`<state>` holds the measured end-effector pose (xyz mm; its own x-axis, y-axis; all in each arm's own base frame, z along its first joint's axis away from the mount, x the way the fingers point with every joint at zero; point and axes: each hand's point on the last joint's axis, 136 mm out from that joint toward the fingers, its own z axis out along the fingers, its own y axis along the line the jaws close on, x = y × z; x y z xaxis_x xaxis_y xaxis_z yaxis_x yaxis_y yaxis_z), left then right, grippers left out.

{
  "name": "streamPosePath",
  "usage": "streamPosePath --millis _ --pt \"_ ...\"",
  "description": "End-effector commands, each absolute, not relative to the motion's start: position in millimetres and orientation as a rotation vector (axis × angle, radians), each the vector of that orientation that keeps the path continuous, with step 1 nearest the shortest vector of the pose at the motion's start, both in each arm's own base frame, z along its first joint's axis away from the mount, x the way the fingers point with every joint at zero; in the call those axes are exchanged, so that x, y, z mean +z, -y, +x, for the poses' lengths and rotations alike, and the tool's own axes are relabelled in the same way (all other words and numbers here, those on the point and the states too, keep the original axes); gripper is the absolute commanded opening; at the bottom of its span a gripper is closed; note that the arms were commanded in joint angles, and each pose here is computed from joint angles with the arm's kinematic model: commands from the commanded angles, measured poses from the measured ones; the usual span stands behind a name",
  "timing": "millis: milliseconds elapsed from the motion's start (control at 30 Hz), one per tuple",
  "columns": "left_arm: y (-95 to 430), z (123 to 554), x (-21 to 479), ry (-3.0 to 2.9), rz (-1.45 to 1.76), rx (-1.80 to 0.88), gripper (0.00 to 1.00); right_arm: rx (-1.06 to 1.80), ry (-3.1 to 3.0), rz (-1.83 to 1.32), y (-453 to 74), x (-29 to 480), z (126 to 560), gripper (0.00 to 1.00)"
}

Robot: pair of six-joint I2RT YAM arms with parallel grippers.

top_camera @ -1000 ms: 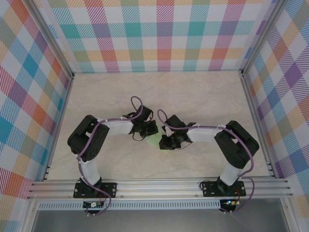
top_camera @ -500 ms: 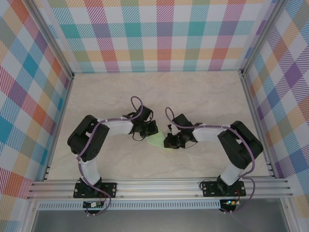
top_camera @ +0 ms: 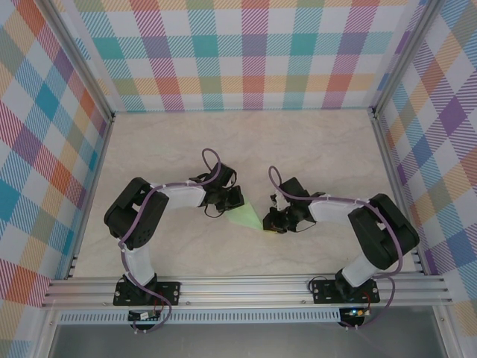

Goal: Fold a paper plane with a square sheet of paper (fold left side to right side)
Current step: Fourth fold the wing at the center of the table.

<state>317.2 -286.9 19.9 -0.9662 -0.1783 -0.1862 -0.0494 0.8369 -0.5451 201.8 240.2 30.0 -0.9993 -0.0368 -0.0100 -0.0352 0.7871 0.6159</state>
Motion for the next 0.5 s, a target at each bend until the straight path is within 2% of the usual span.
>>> streamPosePath --millis 0,233,467 --pt "261 297 -14 -2.92 -0.22 -0.621 0.07 -1.09 2.978 0.115 -250 58 209 0.08" --pt "262 297 -13 -2.918 -0.22 -0.628 0.07 -1.147 2.943 0.067 -273 50 225 0.07" --pt "262 298 -10 -2.913 -0.215 -0.632 0.07 -0.971 2.956 -0.008 -263 16 225 0.07"
